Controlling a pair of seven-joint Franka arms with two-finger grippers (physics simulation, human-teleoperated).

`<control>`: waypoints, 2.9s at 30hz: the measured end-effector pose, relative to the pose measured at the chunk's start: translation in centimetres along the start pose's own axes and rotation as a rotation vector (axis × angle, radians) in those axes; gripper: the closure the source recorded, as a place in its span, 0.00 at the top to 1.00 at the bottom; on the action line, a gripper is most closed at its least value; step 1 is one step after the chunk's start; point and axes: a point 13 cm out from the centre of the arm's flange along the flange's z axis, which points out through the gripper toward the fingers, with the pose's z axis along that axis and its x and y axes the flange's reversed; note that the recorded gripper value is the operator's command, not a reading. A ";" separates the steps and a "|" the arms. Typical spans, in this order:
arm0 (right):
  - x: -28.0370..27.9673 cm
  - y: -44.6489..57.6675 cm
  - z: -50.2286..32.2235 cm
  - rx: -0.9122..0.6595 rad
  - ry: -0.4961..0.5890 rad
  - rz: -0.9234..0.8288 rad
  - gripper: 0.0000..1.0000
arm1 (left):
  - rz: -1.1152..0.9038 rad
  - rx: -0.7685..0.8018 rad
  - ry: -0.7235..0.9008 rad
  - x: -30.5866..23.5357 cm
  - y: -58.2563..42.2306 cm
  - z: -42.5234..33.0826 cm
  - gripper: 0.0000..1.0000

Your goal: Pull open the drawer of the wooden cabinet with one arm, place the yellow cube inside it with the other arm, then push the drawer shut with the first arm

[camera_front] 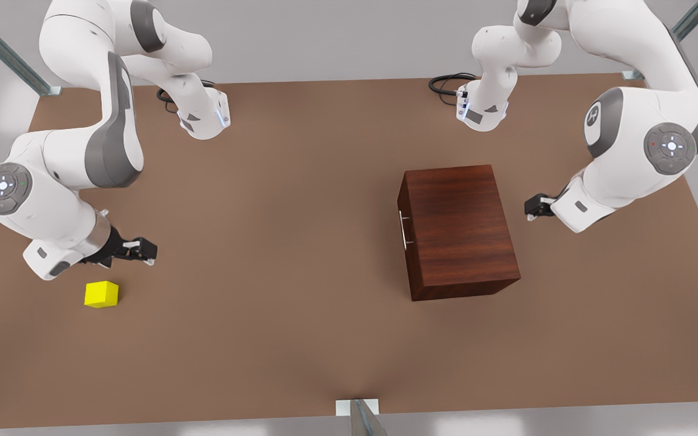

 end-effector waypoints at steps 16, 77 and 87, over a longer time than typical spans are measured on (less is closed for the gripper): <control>1.2 -2.0 7.0 -0.006 0.084 0.047 1.00 | -0.079 -0.137 -0.013 0.5 -36.2 18.0 0.99; 3.1 -29.2 39.9 0.032 0.087 -0.197 0.86 | -0.385 -0.351 -0.116 0.0 -37.3 27.3 0.65; -0.4 -27.4 32.1 0.049 -0.013 -0.227 0.60 | -0.373 -0.301 -0.168 -0.7 -40.0 26.5 0.65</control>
